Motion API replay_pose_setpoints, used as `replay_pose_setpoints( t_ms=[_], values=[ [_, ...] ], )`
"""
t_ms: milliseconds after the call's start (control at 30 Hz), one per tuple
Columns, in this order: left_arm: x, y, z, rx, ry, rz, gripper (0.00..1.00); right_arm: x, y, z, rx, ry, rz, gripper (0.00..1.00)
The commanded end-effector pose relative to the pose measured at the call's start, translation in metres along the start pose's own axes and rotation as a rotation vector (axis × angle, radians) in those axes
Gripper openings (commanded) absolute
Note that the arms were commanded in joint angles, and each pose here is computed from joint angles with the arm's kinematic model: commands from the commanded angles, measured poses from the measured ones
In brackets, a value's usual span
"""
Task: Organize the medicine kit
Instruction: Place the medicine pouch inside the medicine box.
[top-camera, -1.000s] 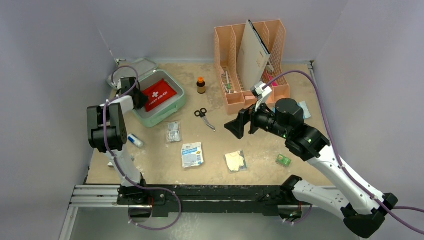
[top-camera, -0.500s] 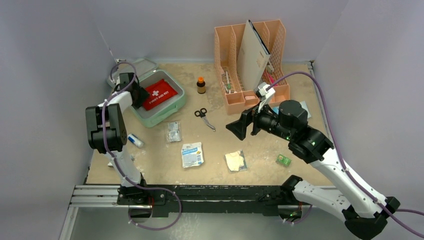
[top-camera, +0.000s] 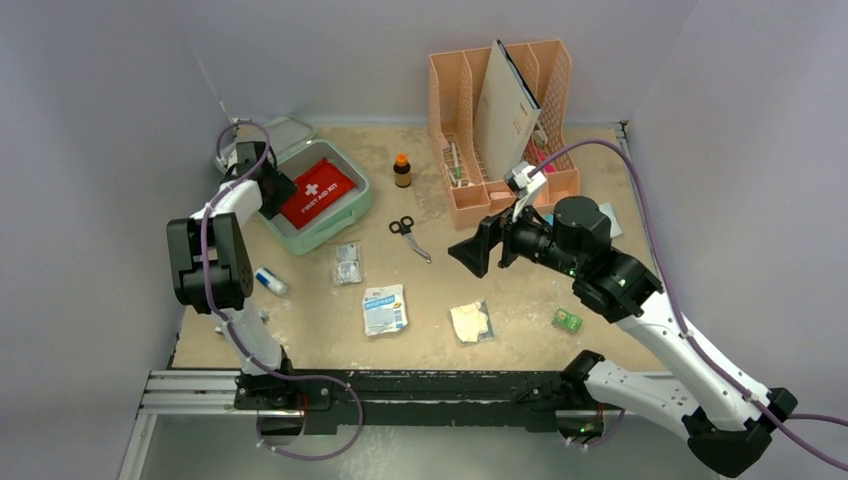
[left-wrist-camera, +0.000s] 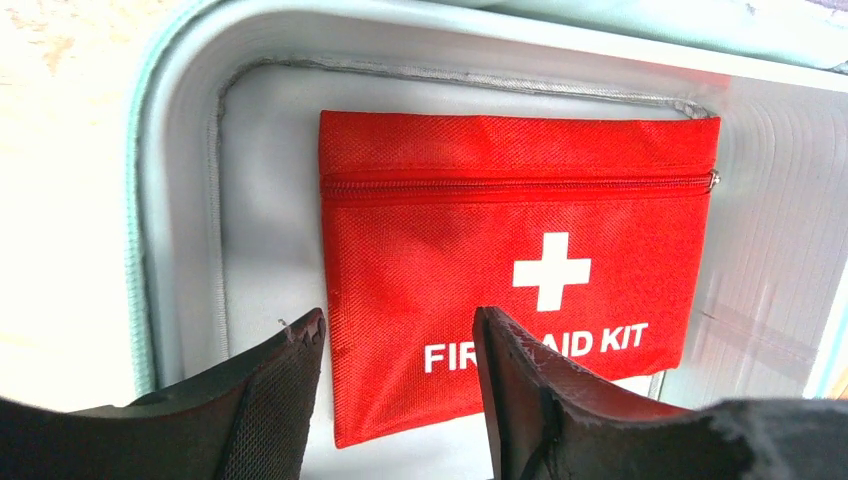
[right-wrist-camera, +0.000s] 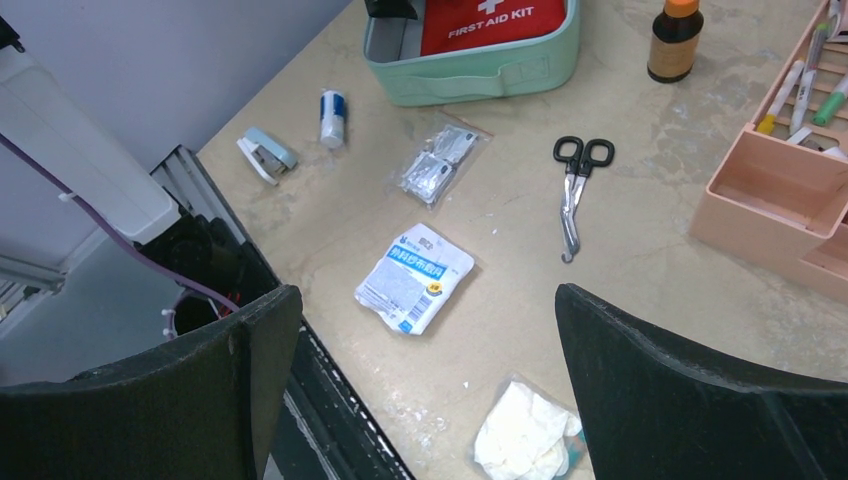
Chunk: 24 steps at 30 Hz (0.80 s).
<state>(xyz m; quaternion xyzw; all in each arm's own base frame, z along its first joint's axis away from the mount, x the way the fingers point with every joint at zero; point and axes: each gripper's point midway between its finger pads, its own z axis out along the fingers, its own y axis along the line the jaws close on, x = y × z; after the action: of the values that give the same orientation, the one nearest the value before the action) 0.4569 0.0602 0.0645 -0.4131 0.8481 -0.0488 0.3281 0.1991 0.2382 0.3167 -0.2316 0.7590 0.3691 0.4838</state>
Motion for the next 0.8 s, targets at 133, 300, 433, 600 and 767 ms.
replay_pose_setpoints(
  t_ms=[133,300,433,600,767],
  values=[
    [-0.016,-0.017,-0.013,0.05,-0.043,0.067,0.55,-0.021,0.01,0.003,-0.045,-0.061,-0.003,0.99],
    [-0.008,-0.017,-0.004,0.063,-0.028,0.076,0.54,-0.021,0.008,0.007,-0.038,-0.057,-0.005,0.99],
    [-0.004,-0.018,0.004,0.083,-0.026,0.081,0.51,-0.021,0.007,0.01,-0.037,-0.053,-0.006,0.99],
    [0.005,-0.023,0.013,0.123,-0.003,0.07,0.49,-0.021,0.007,0.012,-0.036,-0.05,-0.005,0.99],
    [0.013,-0.024,0.022,0.13,0.019,0.045,0.48,-0.02,0.005,0.013,-0.028,-0.048,-0.003,0.99]
  ],
)
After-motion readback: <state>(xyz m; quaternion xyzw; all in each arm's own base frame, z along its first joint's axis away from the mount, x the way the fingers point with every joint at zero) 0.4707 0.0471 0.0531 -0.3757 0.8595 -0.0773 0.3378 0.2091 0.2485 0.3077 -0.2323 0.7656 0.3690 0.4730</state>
